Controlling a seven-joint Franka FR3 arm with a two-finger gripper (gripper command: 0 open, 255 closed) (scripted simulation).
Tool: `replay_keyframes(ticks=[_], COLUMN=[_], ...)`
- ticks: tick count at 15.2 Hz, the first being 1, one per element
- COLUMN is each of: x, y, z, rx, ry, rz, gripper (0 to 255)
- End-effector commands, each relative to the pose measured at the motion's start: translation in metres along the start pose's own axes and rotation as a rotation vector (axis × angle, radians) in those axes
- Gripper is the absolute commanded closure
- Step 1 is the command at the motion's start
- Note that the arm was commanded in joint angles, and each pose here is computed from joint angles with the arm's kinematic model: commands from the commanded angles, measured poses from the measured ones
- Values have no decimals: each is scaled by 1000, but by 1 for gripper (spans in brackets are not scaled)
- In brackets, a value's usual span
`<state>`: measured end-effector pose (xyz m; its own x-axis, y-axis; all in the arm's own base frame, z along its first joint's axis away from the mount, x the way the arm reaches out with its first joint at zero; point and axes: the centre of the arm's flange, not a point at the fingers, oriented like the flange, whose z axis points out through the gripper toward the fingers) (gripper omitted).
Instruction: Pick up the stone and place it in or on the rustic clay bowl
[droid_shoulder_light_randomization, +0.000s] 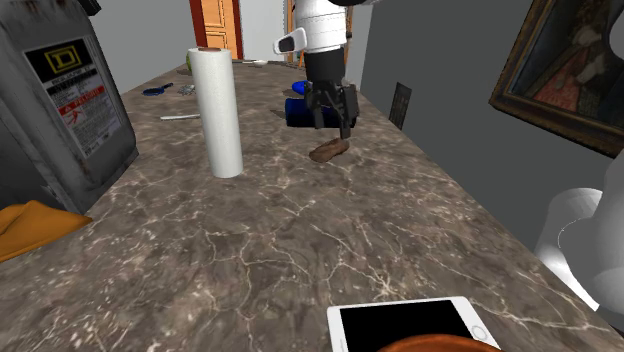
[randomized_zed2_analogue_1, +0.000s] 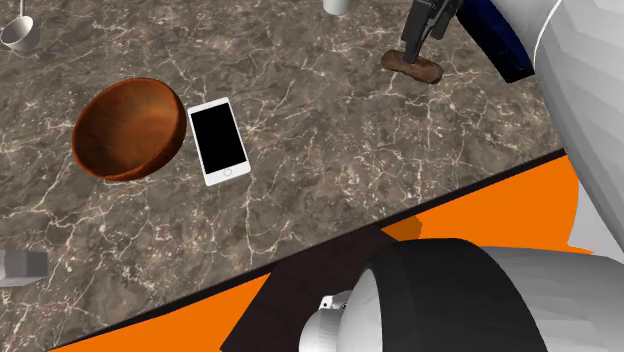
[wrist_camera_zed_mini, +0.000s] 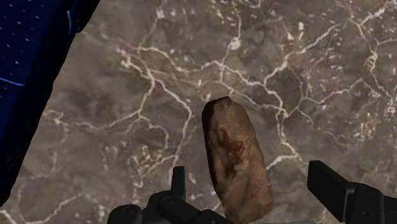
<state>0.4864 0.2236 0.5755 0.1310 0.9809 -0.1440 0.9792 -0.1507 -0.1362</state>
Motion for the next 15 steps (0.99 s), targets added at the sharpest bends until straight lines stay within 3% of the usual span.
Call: replay_keyframes(ticks=[1, 8, 15], x=[13, 13, 13], y=[-1, -1, -1], z=[6, 41, 40], rx=[-3, -3, -3], ry=[-3, -3, -3], rz=[-43, -43, -43], gripper=[0, 0, 0])
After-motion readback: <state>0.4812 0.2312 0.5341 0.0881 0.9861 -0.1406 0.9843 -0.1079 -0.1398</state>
